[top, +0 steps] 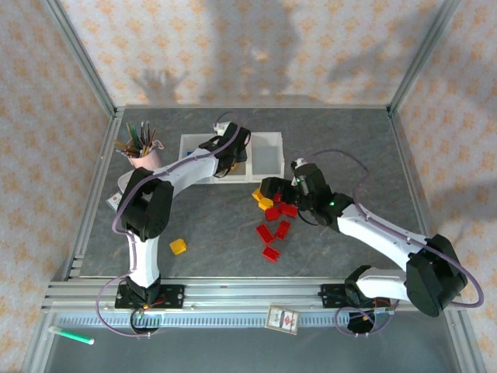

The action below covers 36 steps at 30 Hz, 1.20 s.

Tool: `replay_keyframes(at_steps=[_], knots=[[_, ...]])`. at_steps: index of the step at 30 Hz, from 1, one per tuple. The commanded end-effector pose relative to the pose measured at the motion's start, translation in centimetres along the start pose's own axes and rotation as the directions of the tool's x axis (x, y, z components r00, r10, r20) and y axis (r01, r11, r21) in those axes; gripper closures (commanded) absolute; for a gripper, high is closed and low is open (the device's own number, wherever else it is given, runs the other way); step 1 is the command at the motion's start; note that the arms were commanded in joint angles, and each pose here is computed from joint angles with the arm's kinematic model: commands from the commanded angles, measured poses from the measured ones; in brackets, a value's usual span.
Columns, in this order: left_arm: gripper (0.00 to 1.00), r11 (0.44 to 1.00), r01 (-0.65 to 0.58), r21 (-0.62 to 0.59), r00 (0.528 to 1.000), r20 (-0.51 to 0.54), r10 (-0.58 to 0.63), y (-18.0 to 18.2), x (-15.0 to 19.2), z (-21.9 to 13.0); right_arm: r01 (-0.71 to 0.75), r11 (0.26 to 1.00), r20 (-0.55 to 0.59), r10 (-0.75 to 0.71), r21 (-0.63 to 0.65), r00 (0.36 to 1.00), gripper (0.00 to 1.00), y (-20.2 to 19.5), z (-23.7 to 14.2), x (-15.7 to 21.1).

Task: Sort the legos into containers by color
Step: Place the lego in the container, then pick up the lego from the bottom-left of the table.

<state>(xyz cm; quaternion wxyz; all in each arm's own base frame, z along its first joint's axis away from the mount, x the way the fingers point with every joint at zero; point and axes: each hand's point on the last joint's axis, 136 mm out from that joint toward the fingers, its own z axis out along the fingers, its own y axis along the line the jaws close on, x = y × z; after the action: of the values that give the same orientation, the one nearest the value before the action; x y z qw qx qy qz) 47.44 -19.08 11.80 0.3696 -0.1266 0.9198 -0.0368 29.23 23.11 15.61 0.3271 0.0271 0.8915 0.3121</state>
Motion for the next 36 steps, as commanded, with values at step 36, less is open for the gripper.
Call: replay_keyframes(at_steps=[36], knots=[[0.05,0.921,0.243,-0.304,0.944,-0.145,-0.297,20.5,20.8,-16.7,0.174,0.979,-0.216,-0.193,-0.105,0.957,0.00,5.1,2.6,11.9]])
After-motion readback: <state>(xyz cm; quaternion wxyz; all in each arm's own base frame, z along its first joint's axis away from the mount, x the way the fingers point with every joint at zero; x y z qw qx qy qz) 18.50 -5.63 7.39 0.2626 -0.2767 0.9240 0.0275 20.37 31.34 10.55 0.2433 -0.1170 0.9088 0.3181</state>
